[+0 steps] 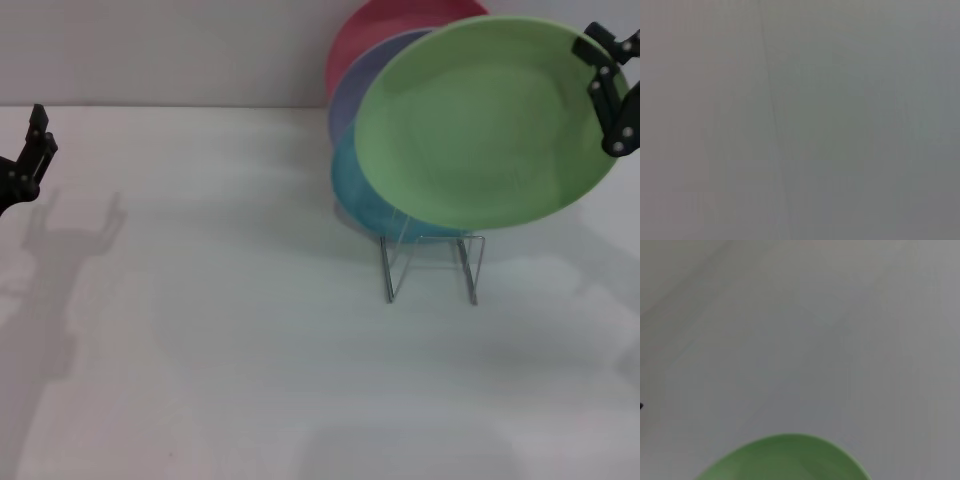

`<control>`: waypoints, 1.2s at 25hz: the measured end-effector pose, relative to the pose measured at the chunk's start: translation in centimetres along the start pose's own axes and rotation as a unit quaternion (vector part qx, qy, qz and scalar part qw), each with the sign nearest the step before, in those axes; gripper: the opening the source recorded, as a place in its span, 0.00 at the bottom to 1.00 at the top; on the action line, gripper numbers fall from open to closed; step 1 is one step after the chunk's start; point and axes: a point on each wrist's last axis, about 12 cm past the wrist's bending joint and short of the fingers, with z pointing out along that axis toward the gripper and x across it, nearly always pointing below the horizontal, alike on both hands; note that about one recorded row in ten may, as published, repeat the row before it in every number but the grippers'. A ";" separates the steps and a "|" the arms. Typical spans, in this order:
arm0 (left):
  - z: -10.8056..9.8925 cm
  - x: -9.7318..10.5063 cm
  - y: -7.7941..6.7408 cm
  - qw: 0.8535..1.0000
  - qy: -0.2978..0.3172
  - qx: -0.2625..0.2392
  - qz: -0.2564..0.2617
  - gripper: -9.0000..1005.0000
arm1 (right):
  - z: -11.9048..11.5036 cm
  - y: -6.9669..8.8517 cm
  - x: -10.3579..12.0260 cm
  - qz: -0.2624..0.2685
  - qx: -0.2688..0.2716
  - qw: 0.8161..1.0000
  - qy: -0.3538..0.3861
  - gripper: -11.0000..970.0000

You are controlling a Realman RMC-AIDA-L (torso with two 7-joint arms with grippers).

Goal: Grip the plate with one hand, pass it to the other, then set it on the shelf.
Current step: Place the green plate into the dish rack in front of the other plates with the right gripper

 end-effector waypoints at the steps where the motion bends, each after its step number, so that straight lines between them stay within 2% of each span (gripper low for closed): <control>1: 0.1 0.0 -0.1 1.000 0.001 0.001 0.000 0.81 | 0.1 0.0 0.1 -0.001 -0.002 1.000 0.002 0.04; 13: 1.0 0.1 -0.7 1.000 0.011 0.016 0.002 0.81 | 1.3 0.5 1.2 0.000 -0.030 0.999 0.038 0.04; 19: 1.3 0.0 -0.8 1.000 0.009 0.018 0.002 0.81 | 1.5 1.5 1.9 0.030 -0.017 0.998 0.052 0.04; 25: 1.4 -0.1 -1.0 1.000 0.007 0.025 0.003 0.81 | 1.4 2.1 2.2 0.047 -0.013 0.997 0.060 0.09; 30: 1.6 -0.2 -1.1 1.000 0.005 0.027 0.003 0.81 | 1.1 2.3 2.1 0.049 -0.014 0.997 0.059 0.26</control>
